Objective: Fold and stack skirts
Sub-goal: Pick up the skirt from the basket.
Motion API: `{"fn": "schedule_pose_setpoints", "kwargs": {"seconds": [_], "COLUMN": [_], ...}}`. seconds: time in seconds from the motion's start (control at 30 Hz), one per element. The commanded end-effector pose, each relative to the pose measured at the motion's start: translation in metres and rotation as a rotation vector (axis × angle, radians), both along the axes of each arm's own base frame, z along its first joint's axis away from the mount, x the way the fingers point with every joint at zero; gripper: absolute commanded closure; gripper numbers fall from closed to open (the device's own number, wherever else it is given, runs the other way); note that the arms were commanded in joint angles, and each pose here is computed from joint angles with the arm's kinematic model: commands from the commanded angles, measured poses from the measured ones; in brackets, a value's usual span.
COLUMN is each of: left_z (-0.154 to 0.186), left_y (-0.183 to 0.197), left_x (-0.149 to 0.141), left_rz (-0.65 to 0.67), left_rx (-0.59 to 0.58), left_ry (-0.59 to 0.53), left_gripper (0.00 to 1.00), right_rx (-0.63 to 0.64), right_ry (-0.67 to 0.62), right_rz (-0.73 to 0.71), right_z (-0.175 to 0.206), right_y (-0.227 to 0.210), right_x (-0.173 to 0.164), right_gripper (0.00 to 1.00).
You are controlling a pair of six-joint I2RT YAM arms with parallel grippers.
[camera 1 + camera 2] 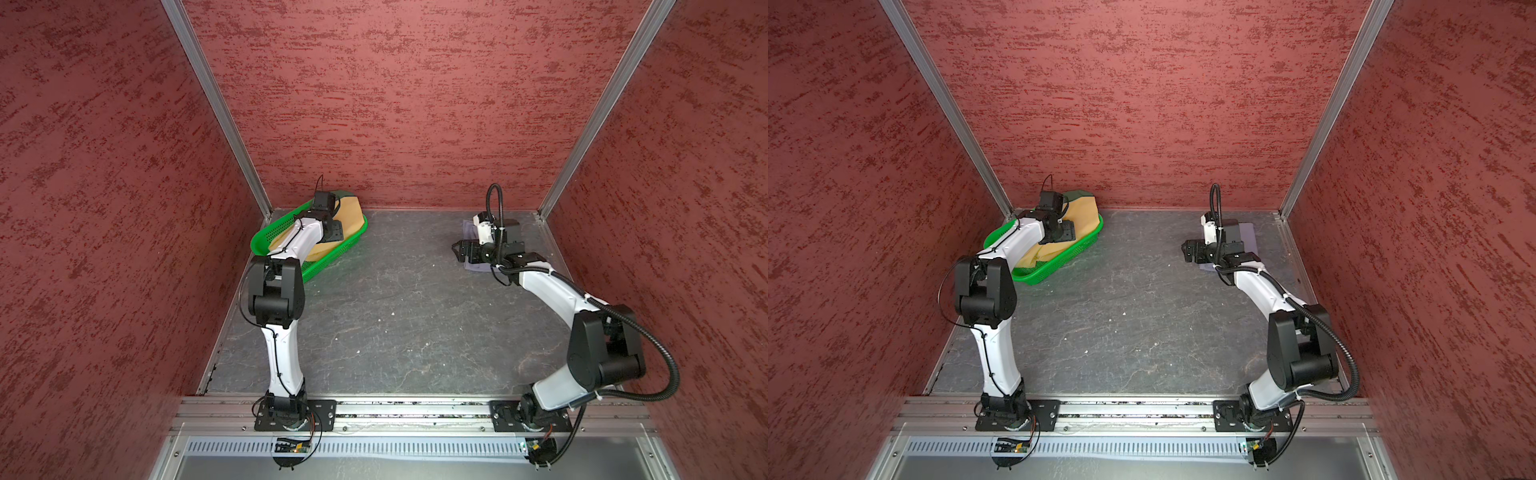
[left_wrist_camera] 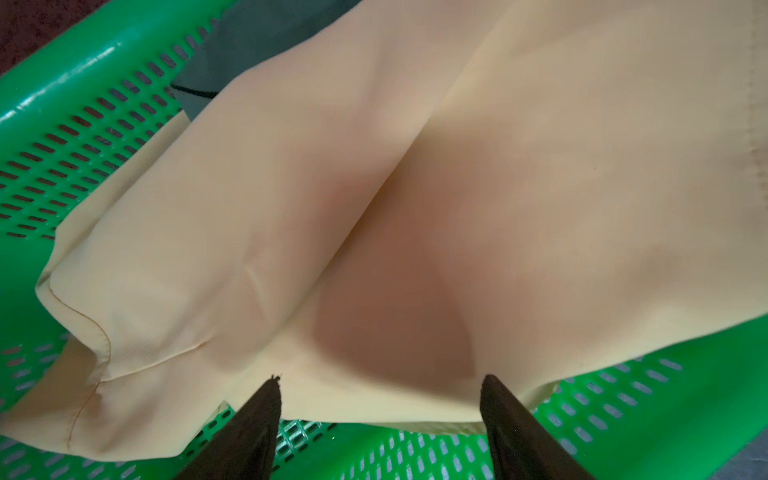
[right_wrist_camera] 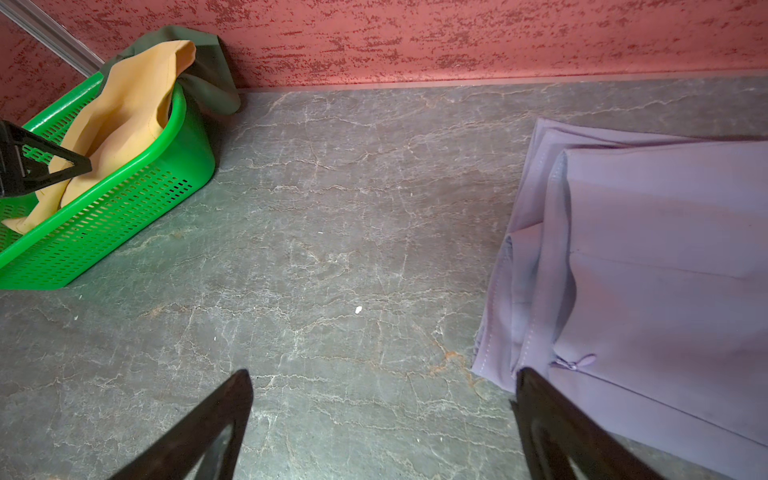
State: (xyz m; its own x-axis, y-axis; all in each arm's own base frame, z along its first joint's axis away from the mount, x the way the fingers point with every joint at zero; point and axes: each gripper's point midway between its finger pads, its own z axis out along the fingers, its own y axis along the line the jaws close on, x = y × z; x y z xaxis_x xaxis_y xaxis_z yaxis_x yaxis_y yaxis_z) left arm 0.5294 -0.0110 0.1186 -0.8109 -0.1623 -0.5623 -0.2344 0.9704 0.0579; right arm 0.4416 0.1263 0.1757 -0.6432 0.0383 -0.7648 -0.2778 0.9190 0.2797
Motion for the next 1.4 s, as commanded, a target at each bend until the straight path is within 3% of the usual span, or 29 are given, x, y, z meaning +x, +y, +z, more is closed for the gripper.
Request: {"fn": "schedule_pose_setpoints", "kwargs": {"seconds": [0.0,0.4,0.8,1.0,1.23,1.37], "left_z": [0.004,0.011,-0.019,-0.026,-0.014,0.009], "left_y": [0.006,0.032,0.048,0.051,0.05,0.046], "left_x": [0.002,0.02,0.038,0.041,0.044,0.045], "left_rz": [0.003,0.061,0.091,0.097,0.089,0.076], "left_rx": [0.031,0.094,0.062,0.051,0.036,0.027], "left_ry": [0.0,-0.025,0.027,0.032,0.002,-0.051], "left_gripper": [0.25,0.26,0.31,0.51,0.98,1.0], "right_rx": [-0.006,-0.001,0.0,-0.002,-0.002,-0.005], "right_ry": [-0.039,-0.026,-0.006,0.006,0.011,0.013], "right_rz": [0.023,0.036,0.056,0.066,0.073,0.066], "right_z": [0.017,0.012,0.006,0.003,0.0,-0.001], "right_y": [0.004,0.008,0.017,0.022,0.025,0.025], "right_x": [0.0,0.001,-0.001,-0.001,-0.001,0.0], "right_gripper": [0.01,0.01,0.03,0.03,0.03,0.01]}}
